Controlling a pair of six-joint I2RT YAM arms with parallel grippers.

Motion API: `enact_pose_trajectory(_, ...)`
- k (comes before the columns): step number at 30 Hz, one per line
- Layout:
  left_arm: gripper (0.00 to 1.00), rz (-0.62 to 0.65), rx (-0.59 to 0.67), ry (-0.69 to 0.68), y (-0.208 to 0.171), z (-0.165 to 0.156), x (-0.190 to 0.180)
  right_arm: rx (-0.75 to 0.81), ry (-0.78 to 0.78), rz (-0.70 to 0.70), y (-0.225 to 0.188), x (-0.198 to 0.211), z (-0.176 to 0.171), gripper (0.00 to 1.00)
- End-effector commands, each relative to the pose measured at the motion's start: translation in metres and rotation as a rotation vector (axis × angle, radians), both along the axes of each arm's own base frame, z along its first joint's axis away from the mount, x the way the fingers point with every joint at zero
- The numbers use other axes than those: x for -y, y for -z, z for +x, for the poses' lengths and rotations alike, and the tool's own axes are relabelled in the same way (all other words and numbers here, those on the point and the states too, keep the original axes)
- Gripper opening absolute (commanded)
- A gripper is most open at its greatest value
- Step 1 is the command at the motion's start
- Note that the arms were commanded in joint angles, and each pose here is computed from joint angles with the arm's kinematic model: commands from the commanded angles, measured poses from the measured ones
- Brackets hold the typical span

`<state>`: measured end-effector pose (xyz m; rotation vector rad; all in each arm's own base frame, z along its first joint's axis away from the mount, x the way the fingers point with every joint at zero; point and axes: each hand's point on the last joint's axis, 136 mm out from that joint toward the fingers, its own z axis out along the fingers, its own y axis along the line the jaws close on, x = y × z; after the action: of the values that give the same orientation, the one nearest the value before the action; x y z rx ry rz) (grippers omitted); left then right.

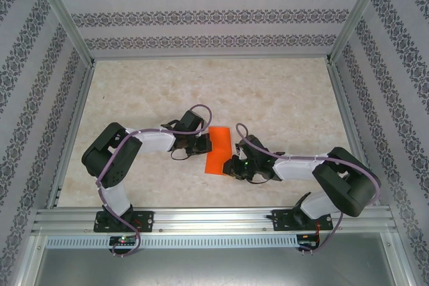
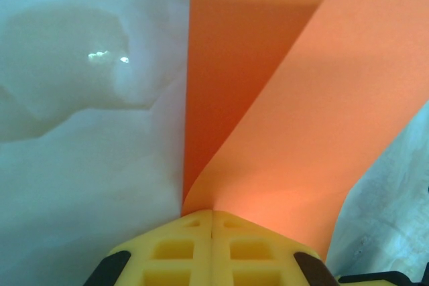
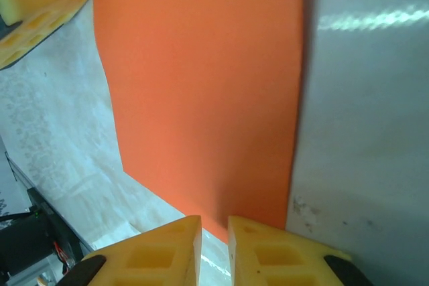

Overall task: Fold a paper plane with a square sheet of paper (pick it up from the middle)
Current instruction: Fold the square sheet of paper in half at the center of the table.

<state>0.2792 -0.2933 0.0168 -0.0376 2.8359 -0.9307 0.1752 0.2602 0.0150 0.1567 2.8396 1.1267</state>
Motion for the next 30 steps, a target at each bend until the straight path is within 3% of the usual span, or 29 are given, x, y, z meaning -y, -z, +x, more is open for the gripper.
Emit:
enact_pose_trajectory(1, 0.00, 0.135, -0.065, 0.014, 0.032, -0.022, -0.022, 0.028, 0.011, 0.021, -0.011, -0.002, 0.002, 0.19)
enact_pose_trajectory(8, 0.00, 0.134, -0.062, 0.015, 0.031, -0.021, -0.021, 0.199, 0.151, 0.032, -0.060, 0.020, 0.070, 0.21)
enact_pose_trajectory(12, 0.00, 0.148, -0.063, 0.018, 0.033, -0.022, -0.023, 0.211, 0.119, 0.087, -0.065, 0.007, 0.097, 0.19)
enact_pose_trajectory(19, 0.00, 0.156, -0.066, 0.019, 0.035, -0.021, -0.024, 0.161, 0.066, 0.080, -0.048, -0.010, 0.109, 0.18)
enact_pose_trajectory(30, 0.00, 0.165, -0.072, 0.020, 0.037, -0.026, -0.028, 0.088, 0.084, -0.036, 0.005, 0.011, 0.099, 0.18)
